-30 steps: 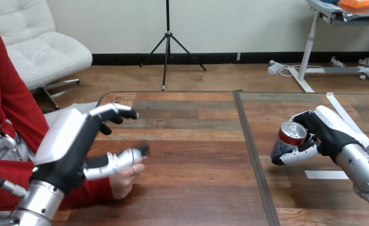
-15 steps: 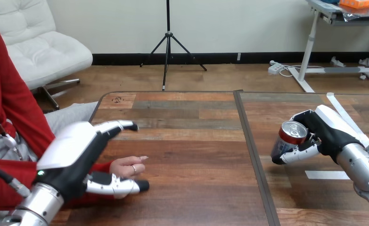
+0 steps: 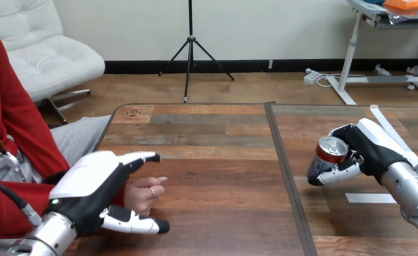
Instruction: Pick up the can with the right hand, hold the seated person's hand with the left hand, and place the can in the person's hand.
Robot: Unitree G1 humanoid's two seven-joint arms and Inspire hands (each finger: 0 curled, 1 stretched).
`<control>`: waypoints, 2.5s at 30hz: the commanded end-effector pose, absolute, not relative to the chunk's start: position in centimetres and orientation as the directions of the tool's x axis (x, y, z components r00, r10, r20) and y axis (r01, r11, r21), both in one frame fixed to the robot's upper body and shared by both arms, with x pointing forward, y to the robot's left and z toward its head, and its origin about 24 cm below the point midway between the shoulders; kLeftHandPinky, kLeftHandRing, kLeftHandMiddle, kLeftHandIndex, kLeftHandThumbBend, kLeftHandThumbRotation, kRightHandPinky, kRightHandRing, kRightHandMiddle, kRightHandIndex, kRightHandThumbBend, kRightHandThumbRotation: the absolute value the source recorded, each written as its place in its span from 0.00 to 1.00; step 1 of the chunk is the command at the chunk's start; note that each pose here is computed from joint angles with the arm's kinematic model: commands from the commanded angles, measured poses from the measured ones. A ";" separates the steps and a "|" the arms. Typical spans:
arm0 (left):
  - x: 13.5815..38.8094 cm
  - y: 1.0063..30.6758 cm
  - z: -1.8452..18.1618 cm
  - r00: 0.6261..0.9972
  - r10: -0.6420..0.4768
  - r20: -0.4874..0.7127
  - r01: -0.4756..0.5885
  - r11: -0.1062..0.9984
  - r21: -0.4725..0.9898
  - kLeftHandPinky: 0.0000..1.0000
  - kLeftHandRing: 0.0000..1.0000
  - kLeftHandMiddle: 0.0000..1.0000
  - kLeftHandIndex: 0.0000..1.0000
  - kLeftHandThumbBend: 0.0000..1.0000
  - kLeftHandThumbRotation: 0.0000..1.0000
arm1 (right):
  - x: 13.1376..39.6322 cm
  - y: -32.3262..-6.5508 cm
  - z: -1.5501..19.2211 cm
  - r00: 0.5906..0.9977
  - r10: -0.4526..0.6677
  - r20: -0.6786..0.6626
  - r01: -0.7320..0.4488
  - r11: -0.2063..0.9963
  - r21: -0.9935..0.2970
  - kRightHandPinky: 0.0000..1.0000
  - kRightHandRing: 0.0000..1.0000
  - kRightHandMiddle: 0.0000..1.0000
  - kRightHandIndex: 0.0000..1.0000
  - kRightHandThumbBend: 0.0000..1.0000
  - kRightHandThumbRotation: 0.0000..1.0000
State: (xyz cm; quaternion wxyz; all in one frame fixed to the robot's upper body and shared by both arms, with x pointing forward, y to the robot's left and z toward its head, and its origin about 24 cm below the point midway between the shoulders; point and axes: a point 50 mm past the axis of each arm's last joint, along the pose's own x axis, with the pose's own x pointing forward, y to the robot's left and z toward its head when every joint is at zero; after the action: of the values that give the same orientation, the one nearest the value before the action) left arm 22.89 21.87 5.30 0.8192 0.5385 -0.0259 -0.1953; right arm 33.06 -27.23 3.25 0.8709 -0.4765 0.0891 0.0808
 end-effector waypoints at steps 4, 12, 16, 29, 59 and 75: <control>24.5 22.0 6.6 0.926 -0.331 -0.182 0.268 0.237 0.934 0.83 0.87 0.88 0.86 1.00 0.43 | 35.2 -27.3 7.7 0.996 0.067 -0.066 -0.092 0.547 -0.832 0.34 0.37 0.42 0.44 0.78 0.00; 24.8 22.2 6.1 0.934 -0.302 -0.191 0.258 0.200 0.945 0.81 0.86 0.87 0.85 1.00 0.40 | 35.2 -27.1 7.8 0.995 0.075 -0.059 -0.091 0.550 -0.830 0.34 0.37 0.42 0.44 0.79 0.00; 24.9 22.3 5.9 0.939 -0.275 -0.206 0.254 0.155 0.955 0.81 0.86 0.87 0.84 1.00 0.39 | 35.2 -27.1 7.9 0.995 0.083 -0.053 -0.090 0.548 -0.832 0.34 0.37 0.42 0.44 0.79 0.00; 25.5 22.9 5.1 0.947 -0.205 -0.247 0.268 0.085 0.959 0.83 0.88 0.88 0.85 1.00 0.35 | 35.2 -27.1 7.9 0.995 0.085 -0.057 -0.095 0.552 -0.829 0.33 0.37 0.42 0.44 0.79 0.00; 26.7 25.1 4.0 0.971 -0.078 -0.228 0.232 0.054 0.971 0.85 0.88 0.88 0.86 1.00 0.27 | 35.1 -27.3 7.7 0.995 0.079 -0.065 -0.098 0.551 -0.829 0.34 0.37 0.42 0.44 0.79 0.00; 27.4 25.5 4.0 0.967 -0.043 -0.250 0.253 0.078 0.964 0.82 0.84 0.84 0.84 0.98 0.15 | 35.1 -27.2 7.7 0.995 0.080 -0.063 -0.097 0.552 -0.828 0.34 0.37 0.42 0.44 0.80 0.00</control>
State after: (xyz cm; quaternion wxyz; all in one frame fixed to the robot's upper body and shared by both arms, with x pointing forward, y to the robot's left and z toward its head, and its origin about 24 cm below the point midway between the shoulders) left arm 26.29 25.43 3.02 0.7341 0.6649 0.0860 -0.1080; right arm 33.09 -27.42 3.53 0.8754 -0.4705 0.0821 0.0745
